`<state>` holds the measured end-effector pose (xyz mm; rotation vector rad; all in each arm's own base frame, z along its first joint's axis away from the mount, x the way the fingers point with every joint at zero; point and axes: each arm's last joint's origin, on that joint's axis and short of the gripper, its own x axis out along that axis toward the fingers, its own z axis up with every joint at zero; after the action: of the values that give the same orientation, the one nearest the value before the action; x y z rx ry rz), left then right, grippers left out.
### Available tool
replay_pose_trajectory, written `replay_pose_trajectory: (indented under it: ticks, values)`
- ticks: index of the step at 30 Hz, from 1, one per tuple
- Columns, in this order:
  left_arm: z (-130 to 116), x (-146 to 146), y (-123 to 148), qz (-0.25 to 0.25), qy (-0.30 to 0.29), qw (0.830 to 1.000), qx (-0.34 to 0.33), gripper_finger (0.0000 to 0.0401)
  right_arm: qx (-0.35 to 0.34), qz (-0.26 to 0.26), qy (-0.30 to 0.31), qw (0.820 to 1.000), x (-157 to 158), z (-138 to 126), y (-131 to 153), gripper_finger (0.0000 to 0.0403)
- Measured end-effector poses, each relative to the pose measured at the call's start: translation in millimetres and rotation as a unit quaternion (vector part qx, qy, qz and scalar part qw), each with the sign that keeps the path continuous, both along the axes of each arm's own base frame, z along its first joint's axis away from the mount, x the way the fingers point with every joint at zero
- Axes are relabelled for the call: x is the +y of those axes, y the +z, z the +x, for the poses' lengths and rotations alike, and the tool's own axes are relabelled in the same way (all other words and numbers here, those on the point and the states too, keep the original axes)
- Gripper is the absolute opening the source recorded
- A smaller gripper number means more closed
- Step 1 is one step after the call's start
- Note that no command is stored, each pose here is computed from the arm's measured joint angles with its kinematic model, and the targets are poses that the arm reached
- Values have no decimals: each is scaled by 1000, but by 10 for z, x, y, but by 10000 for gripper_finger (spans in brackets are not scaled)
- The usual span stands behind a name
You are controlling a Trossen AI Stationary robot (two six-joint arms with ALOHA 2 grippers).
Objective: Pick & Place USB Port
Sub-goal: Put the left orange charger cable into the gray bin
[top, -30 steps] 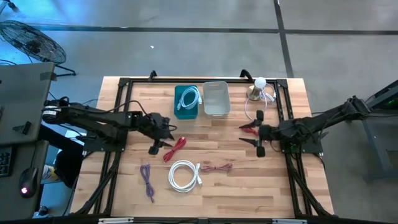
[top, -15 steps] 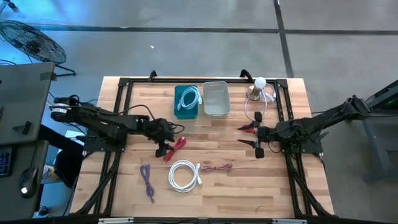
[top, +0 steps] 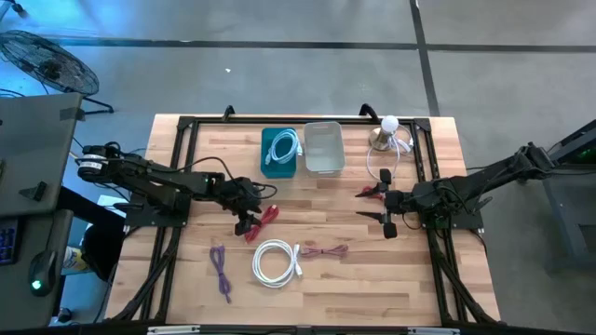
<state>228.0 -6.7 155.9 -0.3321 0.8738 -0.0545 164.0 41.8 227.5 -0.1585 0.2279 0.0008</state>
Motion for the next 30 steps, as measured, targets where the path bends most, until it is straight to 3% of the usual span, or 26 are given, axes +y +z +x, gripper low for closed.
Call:
replay_pose_trajectory:
  ticks: [19, 25, 30]
  values:
    - [-13, 9, -43, -4, 29, 999, 24, 202, 5, -2, 0, 1000, -1, -2, -10, 212]
    - [36, 1, -192, -14, 20, 998, 52, 202, 7, -2, 0, 1000, -1, -4, -14, 212]
    - [126, -15, -247, -33, 1, 999, 30, 202, 8, -3, 0, 1000, -1, -4, -14, 212]
